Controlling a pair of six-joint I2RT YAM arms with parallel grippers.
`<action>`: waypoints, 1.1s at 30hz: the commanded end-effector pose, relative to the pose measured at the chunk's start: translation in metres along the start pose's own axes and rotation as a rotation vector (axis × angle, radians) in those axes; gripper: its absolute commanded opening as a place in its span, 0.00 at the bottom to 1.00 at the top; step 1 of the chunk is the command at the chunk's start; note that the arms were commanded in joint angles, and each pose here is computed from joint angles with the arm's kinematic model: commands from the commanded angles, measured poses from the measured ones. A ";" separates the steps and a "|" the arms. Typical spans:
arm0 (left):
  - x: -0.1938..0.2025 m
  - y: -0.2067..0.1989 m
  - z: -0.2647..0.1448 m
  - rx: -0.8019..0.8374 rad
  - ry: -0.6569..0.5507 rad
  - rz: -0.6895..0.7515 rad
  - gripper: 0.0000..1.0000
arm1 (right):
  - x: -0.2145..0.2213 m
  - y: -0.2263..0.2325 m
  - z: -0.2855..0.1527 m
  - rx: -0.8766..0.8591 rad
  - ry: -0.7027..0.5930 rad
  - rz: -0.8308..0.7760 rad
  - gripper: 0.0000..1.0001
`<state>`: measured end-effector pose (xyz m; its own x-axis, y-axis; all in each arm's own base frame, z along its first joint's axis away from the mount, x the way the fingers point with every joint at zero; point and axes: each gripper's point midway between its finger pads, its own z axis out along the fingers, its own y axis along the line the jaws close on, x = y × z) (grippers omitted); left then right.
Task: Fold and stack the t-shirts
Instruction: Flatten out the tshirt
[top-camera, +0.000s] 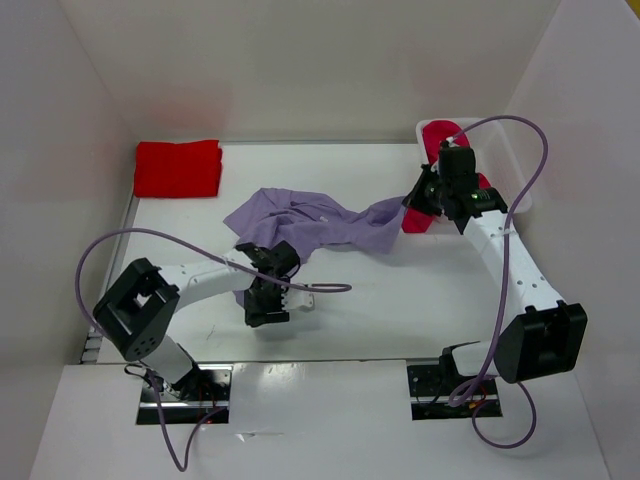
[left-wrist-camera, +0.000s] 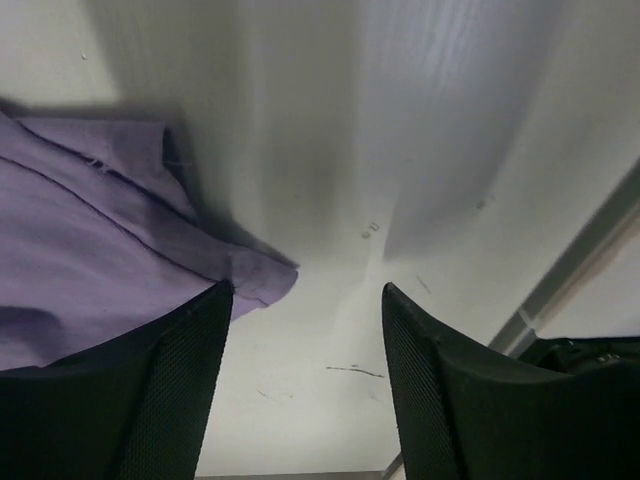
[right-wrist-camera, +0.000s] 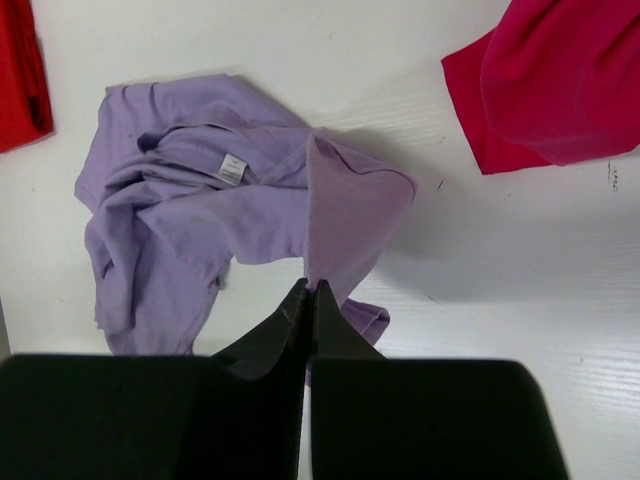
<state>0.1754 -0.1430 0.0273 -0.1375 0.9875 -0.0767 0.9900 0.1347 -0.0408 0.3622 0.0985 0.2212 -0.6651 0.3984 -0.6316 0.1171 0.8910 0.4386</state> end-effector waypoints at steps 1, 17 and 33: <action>0.002 0.014 0.013 -0.071 0.033 -0.028 0.68 | -0.016 0.011 -0.008 -0.037 -0.074 -0.013 0.00; 0.017 0.044 0.023 -0.206 0.061 -0.119 0.46 | -0.015 0.007 -0.008 -0.021 -0.073 -0.021 0.00; -0.017 0.054 -0.030 -0.114 -0.212 -0.208 0.00 | -0.022 0.009 -0.010 -0.017 -0.086 -0.030 0.00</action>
<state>0.2107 -0.1398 0.0200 -0.2953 0.9449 -0.1415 0.9527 0.3024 0.0305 0.3650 0.0950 0.2222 -0.6527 0.3913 -0.6488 0.1184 0.8985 0.4228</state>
